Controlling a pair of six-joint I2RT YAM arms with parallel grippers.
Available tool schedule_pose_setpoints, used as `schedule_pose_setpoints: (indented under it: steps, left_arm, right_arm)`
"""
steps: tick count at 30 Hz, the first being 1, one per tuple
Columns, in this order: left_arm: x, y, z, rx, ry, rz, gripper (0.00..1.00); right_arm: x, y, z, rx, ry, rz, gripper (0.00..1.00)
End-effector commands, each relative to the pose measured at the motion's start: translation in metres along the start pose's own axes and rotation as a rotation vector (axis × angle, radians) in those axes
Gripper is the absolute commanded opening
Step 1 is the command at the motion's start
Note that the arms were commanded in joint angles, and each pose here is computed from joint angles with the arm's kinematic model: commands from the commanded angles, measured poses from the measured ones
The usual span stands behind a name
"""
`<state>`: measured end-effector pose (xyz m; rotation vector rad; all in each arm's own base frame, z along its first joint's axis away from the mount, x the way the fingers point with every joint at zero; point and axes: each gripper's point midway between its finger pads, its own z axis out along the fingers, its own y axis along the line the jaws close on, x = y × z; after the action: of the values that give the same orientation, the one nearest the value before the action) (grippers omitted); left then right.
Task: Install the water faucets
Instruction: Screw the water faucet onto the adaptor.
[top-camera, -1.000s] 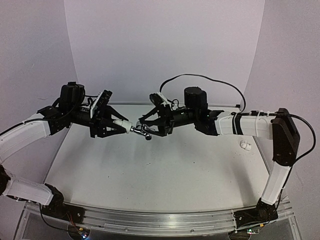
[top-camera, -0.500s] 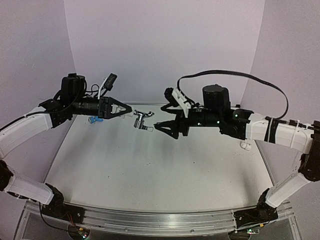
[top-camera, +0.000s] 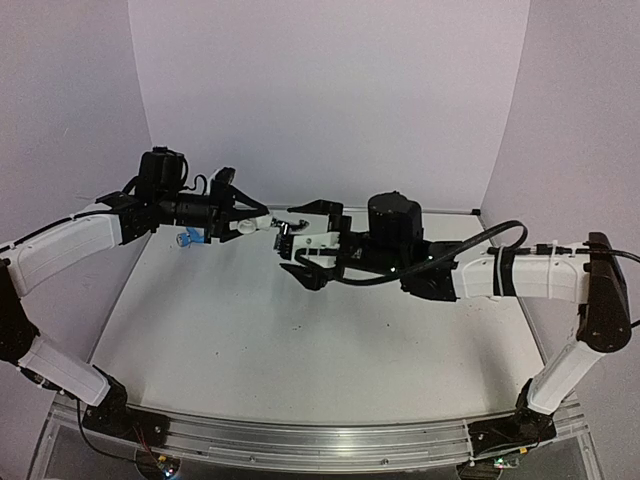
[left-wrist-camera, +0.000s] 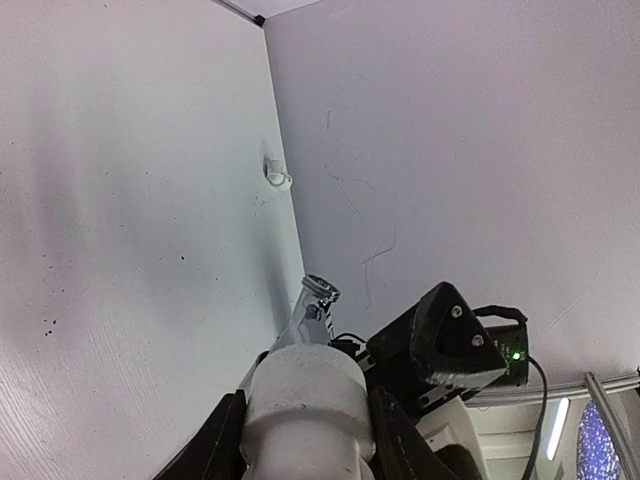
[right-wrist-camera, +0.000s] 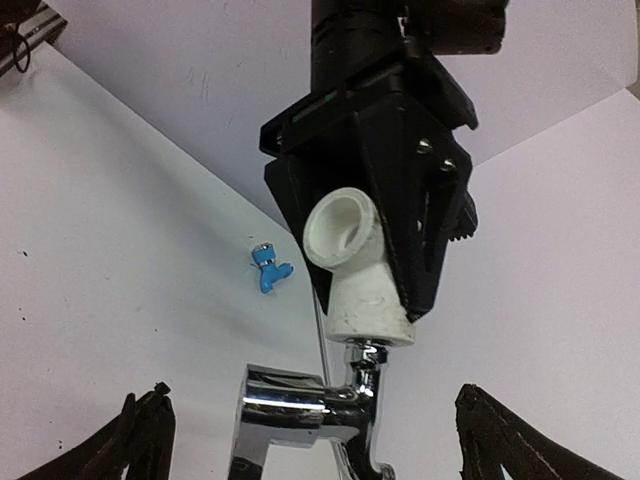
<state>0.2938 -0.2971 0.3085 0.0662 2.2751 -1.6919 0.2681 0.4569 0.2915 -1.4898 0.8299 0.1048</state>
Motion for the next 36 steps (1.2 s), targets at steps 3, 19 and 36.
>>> schedule_pose_setpoints:
  steps: [3, 19, 36]
  left_arm:
    - [-0.014, -0.046, -0.01, 0.095, -0.038, 0.007, 0.0]
    - [-0.006, -0.038, -0.009, 0.089, -0.008, 0.013, 0.0]
    - [0.055, -0.028, -0.016, 0.247, 0.192, 0.888, 0.0]
  right_arm:
    - [-0.011, -0.022, 0.01, 0.235, 0.026, -0.227, 0.98]
    - [0.006, -0.057, 0.021, 0.457, 0.203, -0.315, 0.56]
    - [-0.051, -0.003, -0.036, -0.587, -0.257, 0.693, 0.0]
